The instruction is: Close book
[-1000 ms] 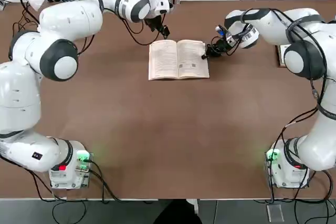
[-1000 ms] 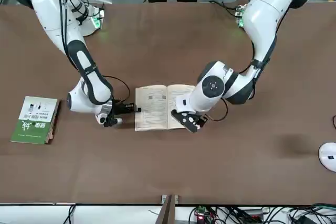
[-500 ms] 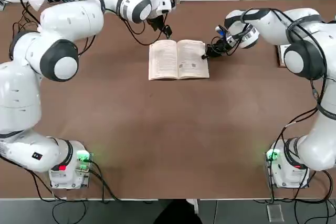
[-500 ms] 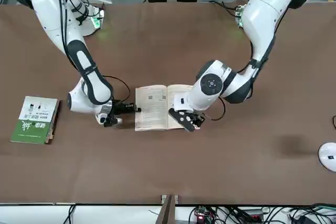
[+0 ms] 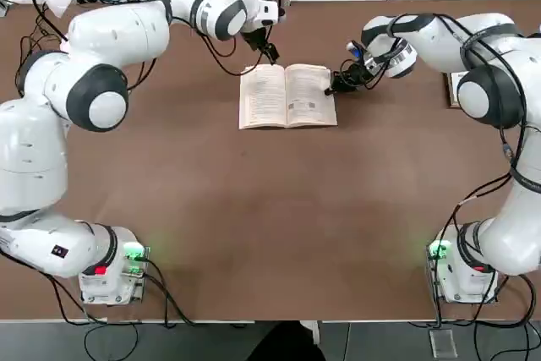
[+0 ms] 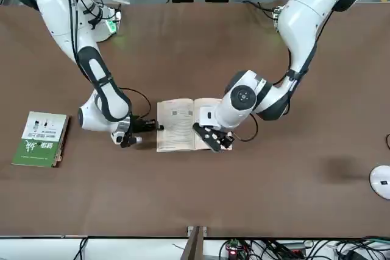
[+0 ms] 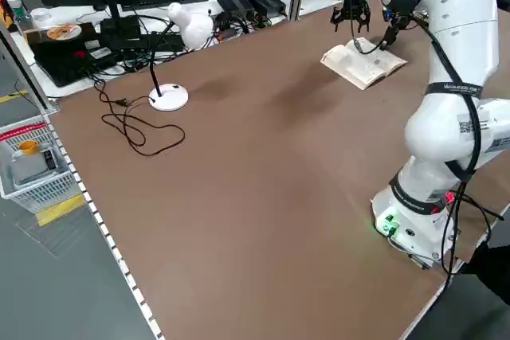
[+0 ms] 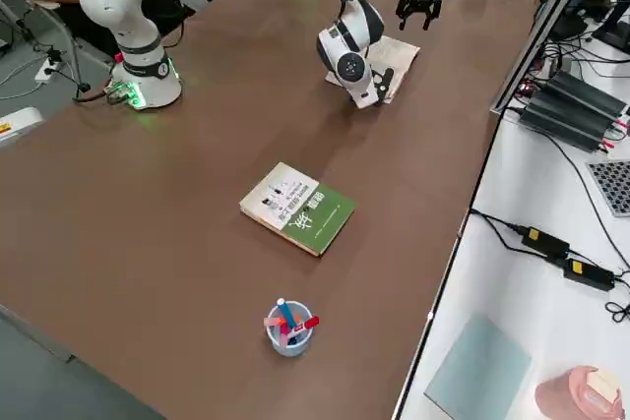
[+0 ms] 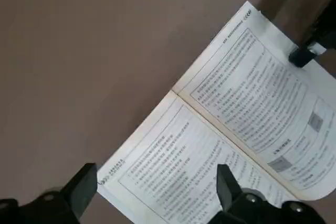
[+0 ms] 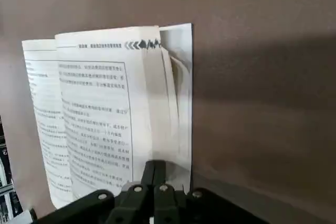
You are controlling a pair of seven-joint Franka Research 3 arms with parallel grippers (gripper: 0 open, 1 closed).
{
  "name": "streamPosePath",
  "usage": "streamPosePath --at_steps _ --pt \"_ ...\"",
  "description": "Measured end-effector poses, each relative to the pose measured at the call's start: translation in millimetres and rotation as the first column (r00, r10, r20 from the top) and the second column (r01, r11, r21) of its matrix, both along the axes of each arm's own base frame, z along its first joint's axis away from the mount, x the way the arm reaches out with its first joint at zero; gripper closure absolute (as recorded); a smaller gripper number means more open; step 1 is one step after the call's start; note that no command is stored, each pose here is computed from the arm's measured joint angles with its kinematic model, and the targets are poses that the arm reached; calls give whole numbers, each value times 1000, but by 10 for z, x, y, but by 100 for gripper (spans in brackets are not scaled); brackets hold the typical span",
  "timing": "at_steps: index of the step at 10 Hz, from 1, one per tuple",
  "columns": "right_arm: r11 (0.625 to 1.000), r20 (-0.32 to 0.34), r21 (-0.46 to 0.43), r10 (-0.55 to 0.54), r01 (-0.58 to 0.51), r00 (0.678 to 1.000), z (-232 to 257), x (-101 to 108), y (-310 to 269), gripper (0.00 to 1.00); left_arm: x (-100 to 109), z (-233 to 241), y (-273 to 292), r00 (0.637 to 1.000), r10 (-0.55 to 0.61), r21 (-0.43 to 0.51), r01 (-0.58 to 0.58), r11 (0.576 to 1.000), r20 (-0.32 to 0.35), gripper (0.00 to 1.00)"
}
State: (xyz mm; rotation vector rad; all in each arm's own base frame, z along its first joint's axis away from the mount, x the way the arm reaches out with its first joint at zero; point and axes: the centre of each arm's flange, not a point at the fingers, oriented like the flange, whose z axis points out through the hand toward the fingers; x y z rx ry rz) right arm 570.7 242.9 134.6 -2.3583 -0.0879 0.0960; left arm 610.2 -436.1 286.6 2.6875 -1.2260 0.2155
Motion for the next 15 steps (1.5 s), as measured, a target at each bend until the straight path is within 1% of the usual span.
streamPosePath --at_steps 3,6,12,15 --pt "1000 2 0 2 -2 1000 0 0 0 99 47 -78 29 999 -33 -16 33 999 19 0" --pt "1000 3 0 3 -3 1000 0 0 0 99 61 -167 22 999 -29 -31 29 999 22 0" --pt "1000 3 0 3 -3 1000 0 0 0 99 121 -393 84 999 -17 -147 11 989 -38 0" --pt "1000 3 0 3 -3 1000 0 0 0 99 207 -516 161 998 -44 -168 37 985 -36 0"
